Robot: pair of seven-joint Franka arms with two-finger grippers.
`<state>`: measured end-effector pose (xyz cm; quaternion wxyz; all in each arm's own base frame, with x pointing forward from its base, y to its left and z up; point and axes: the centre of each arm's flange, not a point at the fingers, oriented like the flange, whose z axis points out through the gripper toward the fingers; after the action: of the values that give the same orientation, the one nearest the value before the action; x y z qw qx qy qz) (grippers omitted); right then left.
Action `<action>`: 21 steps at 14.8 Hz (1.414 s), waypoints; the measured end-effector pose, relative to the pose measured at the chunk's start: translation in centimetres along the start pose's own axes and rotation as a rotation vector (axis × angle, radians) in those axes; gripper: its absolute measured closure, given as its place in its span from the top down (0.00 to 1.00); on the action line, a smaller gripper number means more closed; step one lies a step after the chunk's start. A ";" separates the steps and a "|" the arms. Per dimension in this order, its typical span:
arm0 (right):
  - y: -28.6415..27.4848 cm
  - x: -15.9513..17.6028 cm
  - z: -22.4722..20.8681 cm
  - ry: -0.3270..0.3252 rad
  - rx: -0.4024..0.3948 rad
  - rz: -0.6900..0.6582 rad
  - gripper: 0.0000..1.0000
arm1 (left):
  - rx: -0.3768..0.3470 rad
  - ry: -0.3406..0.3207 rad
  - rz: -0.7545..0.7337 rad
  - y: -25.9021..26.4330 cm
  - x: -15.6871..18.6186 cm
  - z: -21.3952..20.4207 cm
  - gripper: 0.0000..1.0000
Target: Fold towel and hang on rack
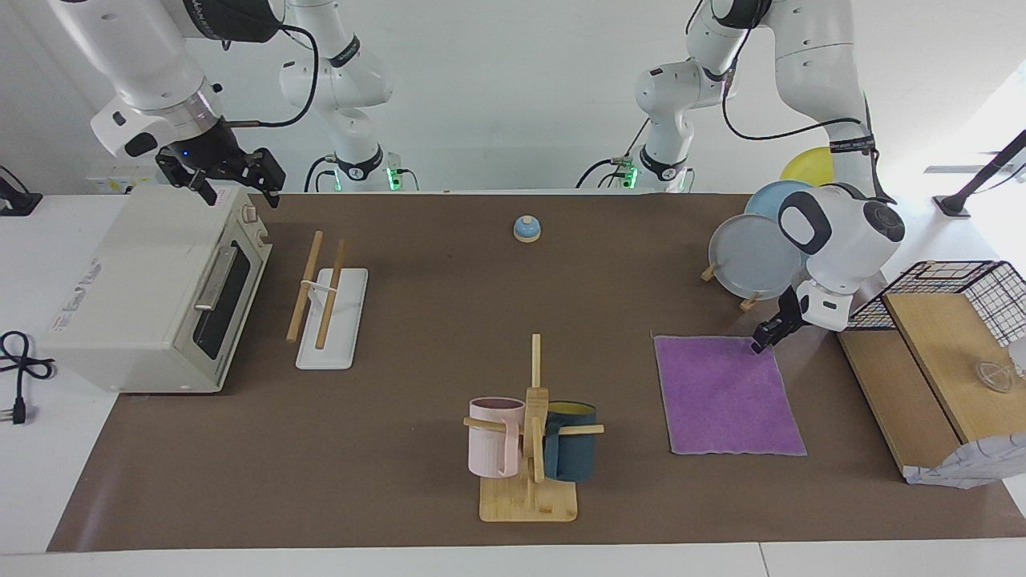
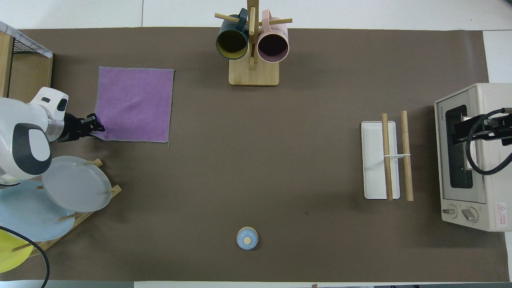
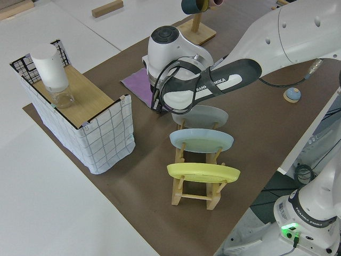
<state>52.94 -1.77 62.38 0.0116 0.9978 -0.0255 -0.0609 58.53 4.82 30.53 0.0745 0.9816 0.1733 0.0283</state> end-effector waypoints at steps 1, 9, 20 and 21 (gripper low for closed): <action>0.0 0.0 0.0 0.000 0.000 0.000 1.00 | 0.000 -0.001 0.000 0.0 0.0 0.0 0.30; 0.0 0.0 0.0 0.000 0.000 0.000 1.00 | 0.009 0.000 0.144 0.6 -0.1 0.0 0.02; 0.0 0.0 0.0 0.000 0.000 0.000 1.00 | 0.256 -0.041 0.724 18.5 -5.5 -7.1 0.02; 0.0 0.0 0.0 0.000 0.000 0.000 1.00 | 0.261 -0.048 0.746 19.9 -6.8 -6.4 0.02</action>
<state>52.94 -1.77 62.38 0.0116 0.9978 -0.0255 -0.0609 58.29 -15.09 39.78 -0.0624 0.9788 -0.1951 0.0081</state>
